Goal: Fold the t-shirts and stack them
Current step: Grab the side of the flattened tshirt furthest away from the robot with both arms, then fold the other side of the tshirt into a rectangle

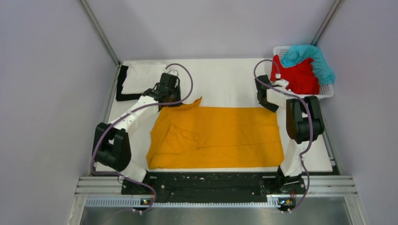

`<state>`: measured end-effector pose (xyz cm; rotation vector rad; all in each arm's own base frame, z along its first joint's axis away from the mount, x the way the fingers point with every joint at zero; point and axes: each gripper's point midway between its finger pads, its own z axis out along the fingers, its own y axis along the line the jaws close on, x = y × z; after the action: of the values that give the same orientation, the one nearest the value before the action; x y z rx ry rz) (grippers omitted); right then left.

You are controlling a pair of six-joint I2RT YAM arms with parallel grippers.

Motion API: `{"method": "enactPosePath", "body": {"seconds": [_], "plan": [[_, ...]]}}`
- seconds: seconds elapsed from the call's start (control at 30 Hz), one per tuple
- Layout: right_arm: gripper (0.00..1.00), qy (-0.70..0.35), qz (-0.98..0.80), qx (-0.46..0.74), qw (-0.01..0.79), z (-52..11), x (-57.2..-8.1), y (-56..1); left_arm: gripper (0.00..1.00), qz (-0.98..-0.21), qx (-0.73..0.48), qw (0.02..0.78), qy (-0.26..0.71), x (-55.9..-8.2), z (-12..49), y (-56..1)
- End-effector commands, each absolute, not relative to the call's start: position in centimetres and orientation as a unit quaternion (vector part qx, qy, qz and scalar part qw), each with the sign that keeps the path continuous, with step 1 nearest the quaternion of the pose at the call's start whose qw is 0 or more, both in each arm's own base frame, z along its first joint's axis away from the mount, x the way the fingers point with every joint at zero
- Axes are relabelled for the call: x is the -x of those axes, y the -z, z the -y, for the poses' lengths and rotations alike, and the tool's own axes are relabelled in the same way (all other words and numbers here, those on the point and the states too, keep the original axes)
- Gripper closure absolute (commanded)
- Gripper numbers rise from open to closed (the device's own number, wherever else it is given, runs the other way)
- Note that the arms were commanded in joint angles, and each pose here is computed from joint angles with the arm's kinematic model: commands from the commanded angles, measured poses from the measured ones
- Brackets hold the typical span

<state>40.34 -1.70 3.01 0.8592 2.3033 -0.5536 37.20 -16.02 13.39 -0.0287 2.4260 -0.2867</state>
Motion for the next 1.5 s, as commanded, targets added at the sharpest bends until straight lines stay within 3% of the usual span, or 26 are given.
{"method": "enactPosePath", "body": {"seconds": [0.0,0.23,0.33,0.43,0.53,0.83,1.47], "plan": [[0.47,0.227,-0.870,-0.338,0.278,2.7,-37.1,-3.3,1.00,-0.920,0.009,0.369,0.132,-37.7,16.7,-15.0],[0.50,0.234,-0.863,-0.358,0.268,3.2,-35.6,-2.9,1.00,-0.918,0.012,0.371,0.137,-37.5,16.8,-15.3],[0.59,0.220,-0.858,-0.371,0.280,2.9,-35.9,-2.8,1.00,-0.918,0.011,0.372,0.140,-37.6,16.9,-15.4],[0.74,0.213,-0.851,-0.373,0.303,3.0,-37.0,-3.4,1.00,-0.918,0.011,0.372,0.140,-37.6,16.9,-15.5],[0.99,0.206,-0.849,-0.368,0.319,2.9,-38.0,-4.3,1.00,-0.918,0.012,0.372,0.140,-37.5,16.8,-15.6],[1.00,0.147,-0.843,-0.345,0.385,2.1,-38.7,-8.6,1.00,-0.913,0.014,0.378,0.150,-35.8,16.5,-16.4],[1.00,0.106,-0.864,-0.295,0.395,0.4,-33.0,-9.4,1.00,-0.914,0.054,0.375,0.149,-29.1,14.0,-15.7]]}}
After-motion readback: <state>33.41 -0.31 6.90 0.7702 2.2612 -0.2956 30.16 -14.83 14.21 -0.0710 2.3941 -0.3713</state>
